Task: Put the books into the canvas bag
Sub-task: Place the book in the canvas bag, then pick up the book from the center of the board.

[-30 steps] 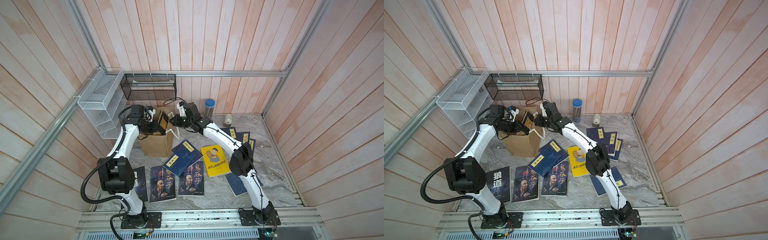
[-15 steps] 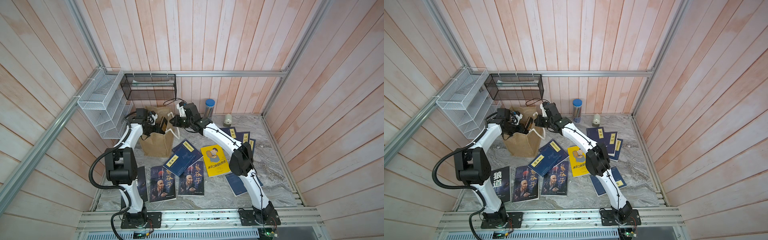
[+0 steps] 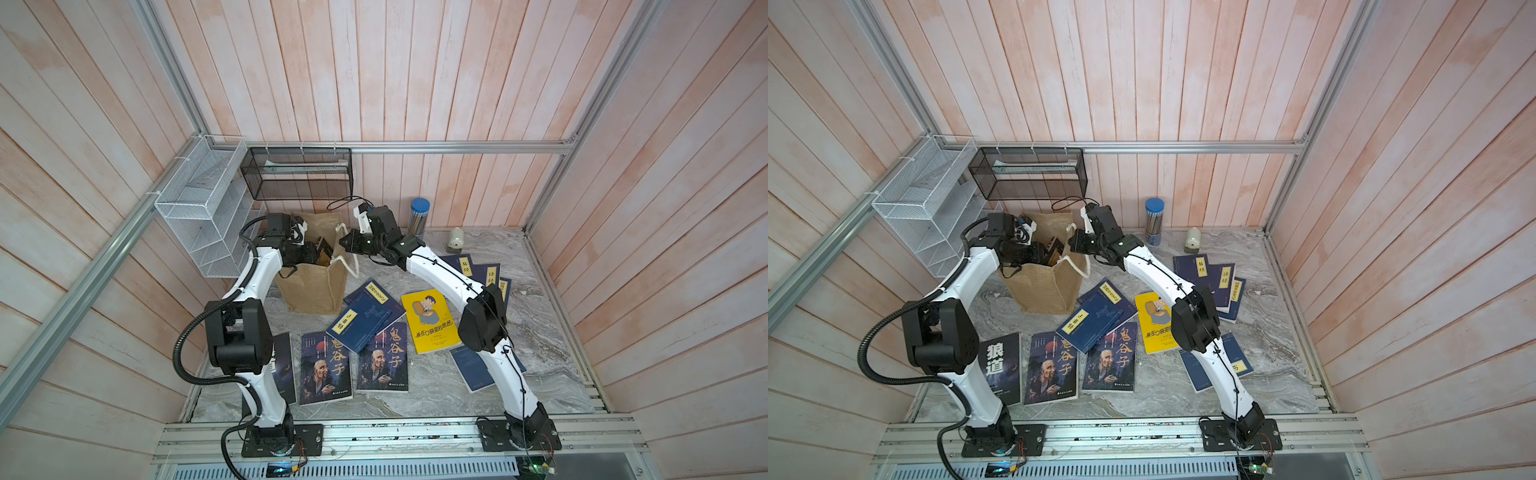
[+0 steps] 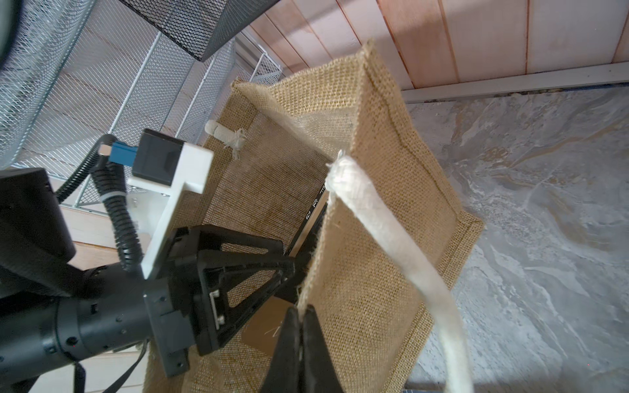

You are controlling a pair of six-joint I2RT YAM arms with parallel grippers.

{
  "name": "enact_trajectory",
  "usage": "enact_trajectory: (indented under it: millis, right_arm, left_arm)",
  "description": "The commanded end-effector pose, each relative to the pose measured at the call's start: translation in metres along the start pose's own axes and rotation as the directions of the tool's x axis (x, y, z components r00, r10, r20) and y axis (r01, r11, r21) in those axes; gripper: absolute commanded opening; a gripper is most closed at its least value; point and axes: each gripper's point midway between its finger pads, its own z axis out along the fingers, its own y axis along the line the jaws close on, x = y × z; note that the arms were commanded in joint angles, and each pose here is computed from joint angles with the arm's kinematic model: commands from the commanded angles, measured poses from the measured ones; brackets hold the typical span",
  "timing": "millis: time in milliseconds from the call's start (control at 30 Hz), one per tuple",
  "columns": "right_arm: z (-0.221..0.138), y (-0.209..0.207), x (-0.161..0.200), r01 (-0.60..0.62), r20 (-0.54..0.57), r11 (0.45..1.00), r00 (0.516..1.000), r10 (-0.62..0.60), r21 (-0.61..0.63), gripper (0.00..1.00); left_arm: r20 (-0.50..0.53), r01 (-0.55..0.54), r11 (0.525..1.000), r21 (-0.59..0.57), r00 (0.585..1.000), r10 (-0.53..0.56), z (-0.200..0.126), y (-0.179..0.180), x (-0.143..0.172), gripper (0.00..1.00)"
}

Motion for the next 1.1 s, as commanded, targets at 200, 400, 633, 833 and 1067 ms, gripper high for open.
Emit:
enact_trajectory:
  millis: [200, 400, 633, 833, 1067]
  right_arm:
    - [-0.010, 0.008, -0.007, 0.041, 0.017, 0.999, 0.999, -0.041, -0.003, 0.00]
    - [-0.012, 0.015, -0.009, 0.048, 0.022, 0.999, 0.999, -0.048, -0.021, 0.03]
    - [-0.029, 0.026, -0.024, 0.080, 0.050, 0.996, 0.996, -0.079, -0.028, 0.22]
    - [-0.058, 0.026, -0.041, 0.106, 0.073, 0.994, 0.992, -0.108, 0.025, 0.33]
    - [-0.095, -0.003, -0.022, 0.078, 0.062, 0.993, 0.995, -0.084, 0.092, 0.37]
  left_arm:
    - [0.091, 0.010, 0.992, -0.124, 0.996, 0.002, -0.036, 0.026, -0.027, 0.47]
    - [0.139, 0.009, 0.994, -0.105, 0.990, 0.005, -0.054, 0.017, -0.038, 0.48]
    - [0.228, -0.029, 0.997, -0.071, 0.973, 0.044, -0.096, -0.006, -0.058, 0.48]
    - [0.288, -0.064, 0.996, -0.054, 0.955, 0.077, -0.136, -0.031, -0.066, 0.48]
    - [0.318, -0.173, 0.985, 0.012, 0.934, 0.161, -0.157, -0.103, -0.043, 0.48]
